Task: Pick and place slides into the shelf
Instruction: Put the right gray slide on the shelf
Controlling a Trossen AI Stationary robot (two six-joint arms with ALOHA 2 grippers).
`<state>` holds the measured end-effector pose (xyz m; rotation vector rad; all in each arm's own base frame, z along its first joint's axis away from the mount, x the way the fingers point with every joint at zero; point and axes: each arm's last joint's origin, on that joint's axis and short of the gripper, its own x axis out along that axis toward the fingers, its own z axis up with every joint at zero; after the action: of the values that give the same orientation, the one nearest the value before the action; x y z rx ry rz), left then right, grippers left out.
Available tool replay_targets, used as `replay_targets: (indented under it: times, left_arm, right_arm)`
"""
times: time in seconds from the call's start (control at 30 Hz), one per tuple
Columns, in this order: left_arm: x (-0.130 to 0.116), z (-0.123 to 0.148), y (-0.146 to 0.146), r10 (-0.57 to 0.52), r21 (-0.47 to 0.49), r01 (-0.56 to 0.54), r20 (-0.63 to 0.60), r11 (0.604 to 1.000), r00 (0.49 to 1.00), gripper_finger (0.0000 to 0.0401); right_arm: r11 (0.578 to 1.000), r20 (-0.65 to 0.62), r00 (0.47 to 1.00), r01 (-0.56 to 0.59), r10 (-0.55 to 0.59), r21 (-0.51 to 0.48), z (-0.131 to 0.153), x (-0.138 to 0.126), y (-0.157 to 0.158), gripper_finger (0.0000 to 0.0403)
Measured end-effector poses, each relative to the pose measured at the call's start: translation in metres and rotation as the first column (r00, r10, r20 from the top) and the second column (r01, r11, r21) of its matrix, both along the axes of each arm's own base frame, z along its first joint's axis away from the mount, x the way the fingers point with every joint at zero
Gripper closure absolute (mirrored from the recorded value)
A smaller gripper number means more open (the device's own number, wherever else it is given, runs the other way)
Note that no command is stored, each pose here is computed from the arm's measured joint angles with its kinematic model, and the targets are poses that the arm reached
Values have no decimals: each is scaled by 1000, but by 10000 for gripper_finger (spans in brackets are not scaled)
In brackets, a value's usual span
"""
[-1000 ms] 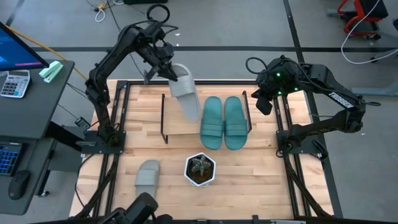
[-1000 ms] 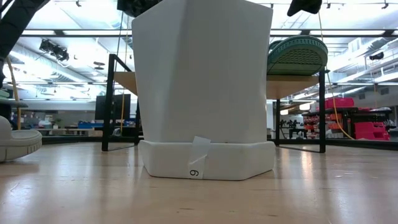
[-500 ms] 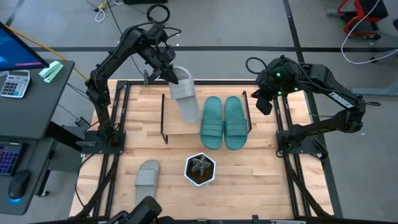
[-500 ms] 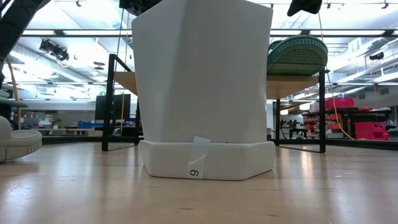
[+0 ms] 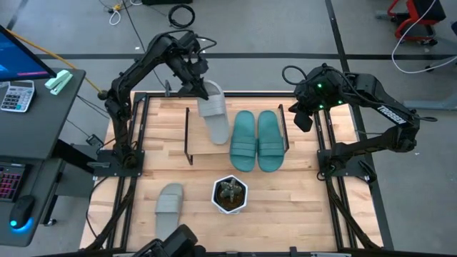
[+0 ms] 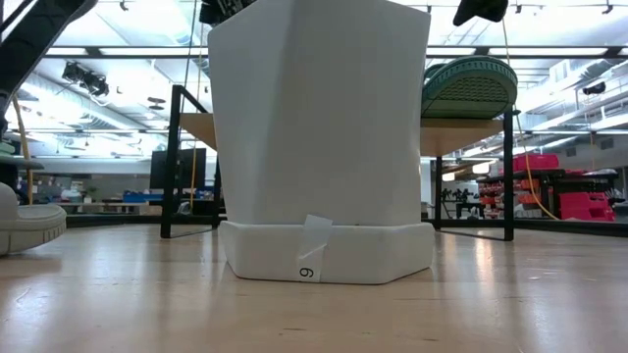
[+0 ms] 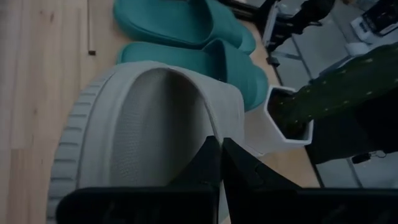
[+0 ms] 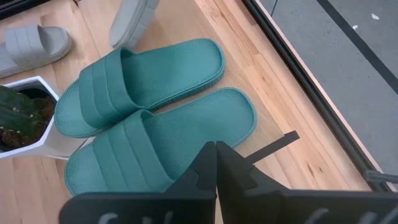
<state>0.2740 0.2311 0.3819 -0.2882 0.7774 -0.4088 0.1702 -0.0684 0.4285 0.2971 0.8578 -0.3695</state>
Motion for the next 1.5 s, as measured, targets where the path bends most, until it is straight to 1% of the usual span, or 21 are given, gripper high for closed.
replay_targets:
  times: [0.23,0.43,0.63,0.9,1.0,1.2,1.4,1.5]
  left_arm:
    - [0,0,0,0,10,0,-6,1000,1000,395]
    - [0,-1,1,2,38,-1,-24,999,1000,395]
    - [0,-1,1,-24,66,25,-7,998,1000,395]
    - [4,0,3,-27,108,24,24,994,999,395]
    - [8,-5,6,-25,113,23,13,993,1000,395]
    - [17,-28,20,1,129,10,-85,992,996,395]
    - [28,-46,29,-1,118,14,-111,993,994,395]
    - [30,-50,31,-4,126,18,-116,992,993,395]
  right_arm:
    - [1000,0,1000,-2,2,-1,0,0,0,400]
    - [1000,-1,1000,-2,2,-2,0,0,0,399]
    - [1000,0,1000,-2,2,-2,0,0,0,400]
    - [1000,9,1000,-2,2,-6,1,1,0,399]
    - [1000,10,1000,-2,2,-6,1,1,0,400]
    - [1000,11,1000,2,-2,-5,1,1,0,399]
    - [1000,11,1000,1,-1,-4,1,1,0,400]
    - [1000,11,1000,1,-1,-4,1,1,0,399]
